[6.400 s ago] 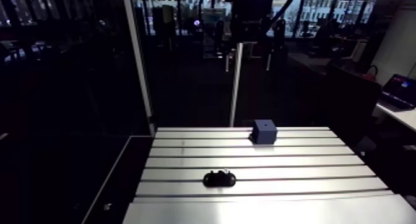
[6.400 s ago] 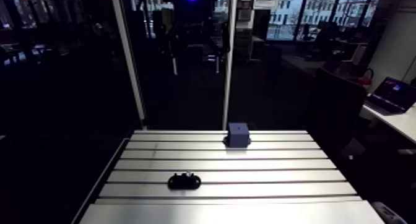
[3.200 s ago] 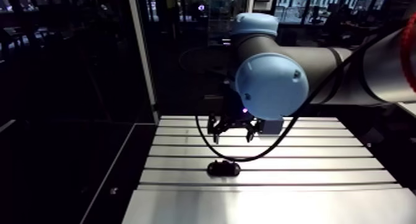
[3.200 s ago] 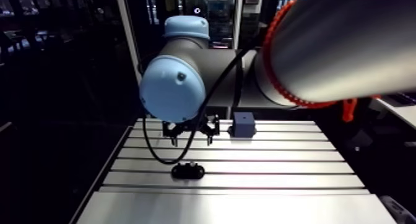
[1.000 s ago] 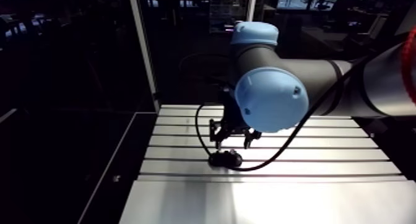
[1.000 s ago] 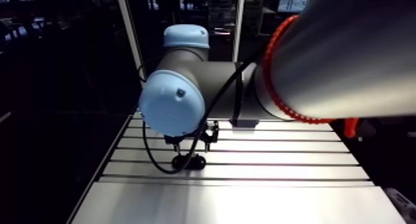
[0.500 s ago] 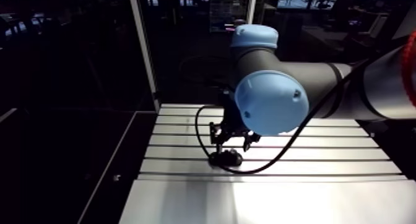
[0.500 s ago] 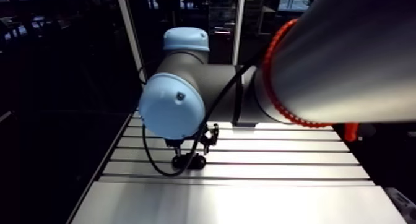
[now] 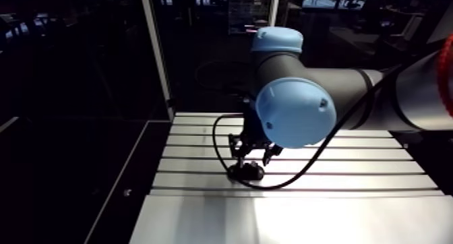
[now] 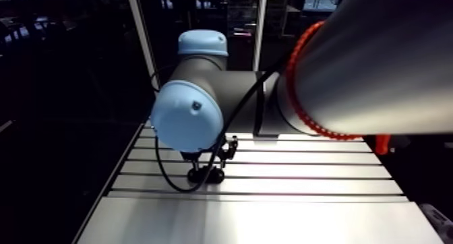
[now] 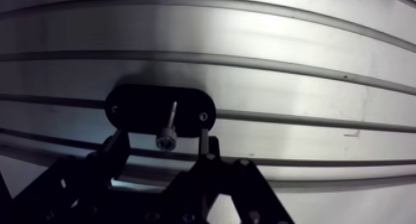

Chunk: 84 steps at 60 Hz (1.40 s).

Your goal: Pick up the M10 bolt and insert it into the hole until fully seated.

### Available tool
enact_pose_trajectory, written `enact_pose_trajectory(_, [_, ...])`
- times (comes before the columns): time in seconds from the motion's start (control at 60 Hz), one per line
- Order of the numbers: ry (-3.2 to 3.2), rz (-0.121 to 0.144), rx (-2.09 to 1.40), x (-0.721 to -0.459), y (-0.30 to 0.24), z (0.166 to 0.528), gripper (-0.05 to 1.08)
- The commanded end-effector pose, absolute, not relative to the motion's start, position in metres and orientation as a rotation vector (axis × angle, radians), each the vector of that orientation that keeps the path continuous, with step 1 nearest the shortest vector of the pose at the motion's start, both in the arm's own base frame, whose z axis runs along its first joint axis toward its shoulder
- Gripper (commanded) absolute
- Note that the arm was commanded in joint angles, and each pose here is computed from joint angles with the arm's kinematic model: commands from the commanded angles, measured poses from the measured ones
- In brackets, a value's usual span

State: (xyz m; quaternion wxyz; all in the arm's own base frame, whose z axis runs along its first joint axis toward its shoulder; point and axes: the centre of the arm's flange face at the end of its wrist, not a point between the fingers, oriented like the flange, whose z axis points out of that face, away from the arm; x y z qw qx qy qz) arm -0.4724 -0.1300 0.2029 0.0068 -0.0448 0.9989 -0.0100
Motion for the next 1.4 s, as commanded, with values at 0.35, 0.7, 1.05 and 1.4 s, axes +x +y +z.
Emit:
enact_pose_trajectory(0.35, [3.128, -0.031, -0.140, -0.4724, -0.1294, 0.2012, 0.48])
enact_pose_trajectory(0.7, [3.128, -0.031, -0.140, -0.4728, -0.1294, 0.2017, 0.52])
enact_pose_trajectory(1.05, [3.123, -0.036, -0.140, -0.4730, -0.1297, 0.1995, 0.54])
enact_pose_trajectory(1.4, [3.123, -0.034, -0.140, -0.4730, -0.1296, 0.1995, 0.61])
